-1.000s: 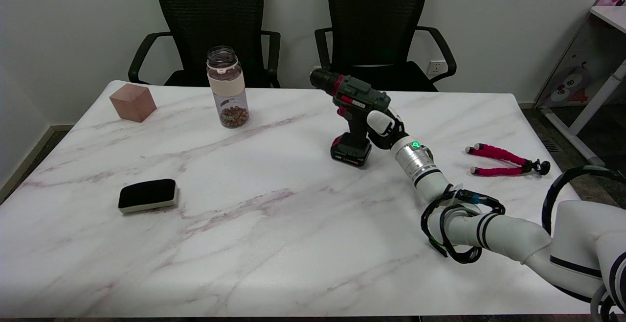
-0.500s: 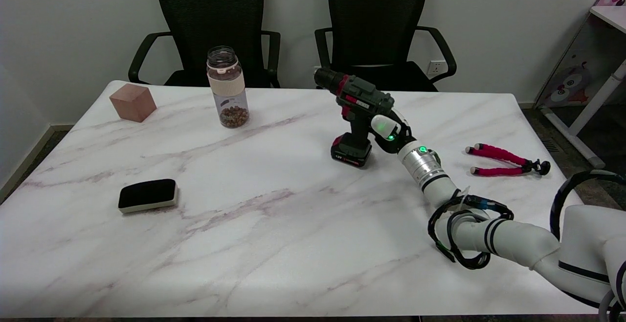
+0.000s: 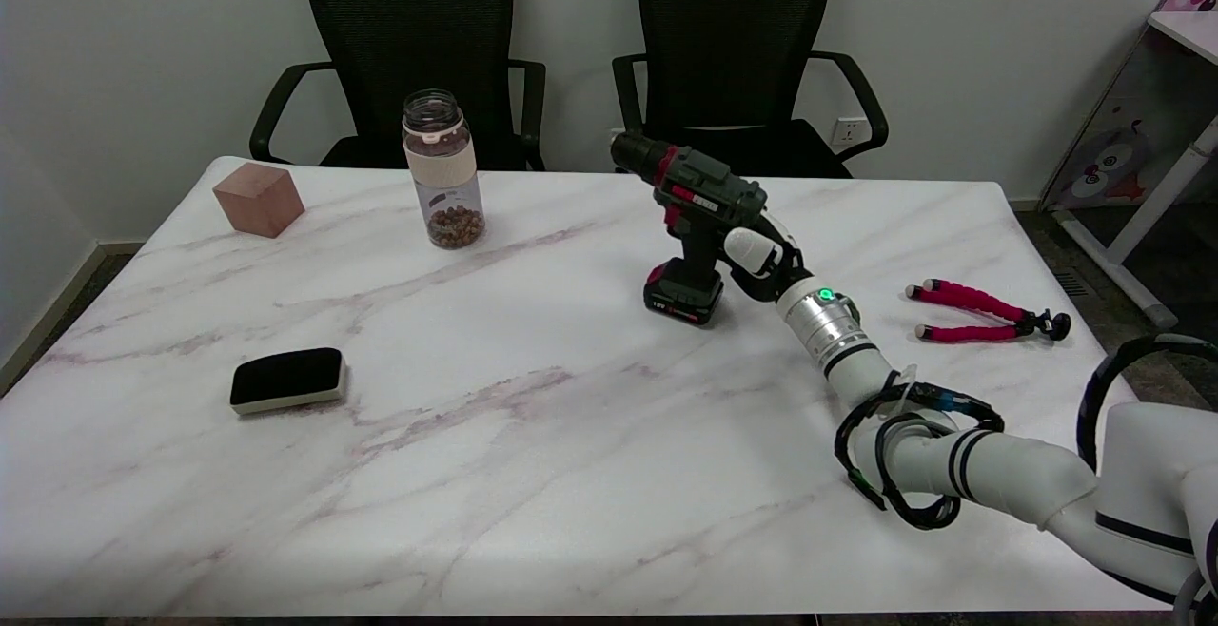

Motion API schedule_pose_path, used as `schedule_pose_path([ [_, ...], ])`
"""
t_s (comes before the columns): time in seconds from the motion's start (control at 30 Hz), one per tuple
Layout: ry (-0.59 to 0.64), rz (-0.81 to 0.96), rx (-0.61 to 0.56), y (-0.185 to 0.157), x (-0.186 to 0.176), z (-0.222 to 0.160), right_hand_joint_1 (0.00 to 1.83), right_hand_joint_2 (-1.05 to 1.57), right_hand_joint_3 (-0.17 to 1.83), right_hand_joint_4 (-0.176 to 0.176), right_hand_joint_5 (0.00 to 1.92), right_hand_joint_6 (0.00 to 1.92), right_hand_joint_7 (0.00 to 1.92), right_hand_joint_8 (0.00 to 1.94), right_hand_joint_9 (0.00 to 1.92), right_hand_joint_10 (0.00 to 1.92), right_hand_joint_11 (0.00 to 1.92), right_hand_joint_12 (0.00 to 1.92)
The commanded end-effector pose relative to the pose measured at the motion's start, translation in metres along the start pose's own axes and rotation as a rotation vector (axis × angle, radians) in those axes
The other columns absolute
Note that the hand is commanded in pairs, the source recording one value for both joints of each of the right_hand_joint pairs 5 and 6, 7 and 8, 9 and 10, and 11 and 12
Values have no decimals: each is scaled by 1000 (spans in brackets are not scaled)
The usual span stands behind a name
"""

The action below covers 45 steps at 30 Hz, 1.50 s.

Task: Pick up the power screwdriver.

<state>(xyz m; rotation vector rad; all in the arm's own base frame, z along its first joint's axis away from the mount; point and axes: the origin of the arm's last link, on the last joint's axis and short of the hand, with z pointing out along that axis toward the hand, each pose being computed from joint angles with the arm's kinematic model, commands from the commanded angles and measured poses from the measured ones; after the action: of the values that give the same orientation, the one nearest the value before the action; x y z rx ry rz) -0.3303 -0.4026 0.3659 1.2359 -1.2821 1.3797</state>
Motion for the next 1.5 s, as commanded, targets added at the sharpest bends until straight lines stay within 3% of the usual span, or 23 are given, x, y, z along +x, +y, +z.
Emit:
schedule_pose_path([
  [0.03,-35,17,11,0,-11,-3,908,-431,621,145,181,181,181,181,373,373,424,424],
  [0.8,-42,23,7,2,-16,-2,905,-406,601,153,195,195,195,195,365,365,405,405],
  [1.07,-31,27,3,2,-14,-2,911,-303,589,153,280,280,280,280,411,411,578,578],
  [1.27,-25,24,4,1,-12,0,921,-179,595,158,394,394,394,394,531,531,858,858],
  [1.5,-16,26,-3,1,-10,0,928,-99,602,149,481,481,481,481,591,591,929,929],
])
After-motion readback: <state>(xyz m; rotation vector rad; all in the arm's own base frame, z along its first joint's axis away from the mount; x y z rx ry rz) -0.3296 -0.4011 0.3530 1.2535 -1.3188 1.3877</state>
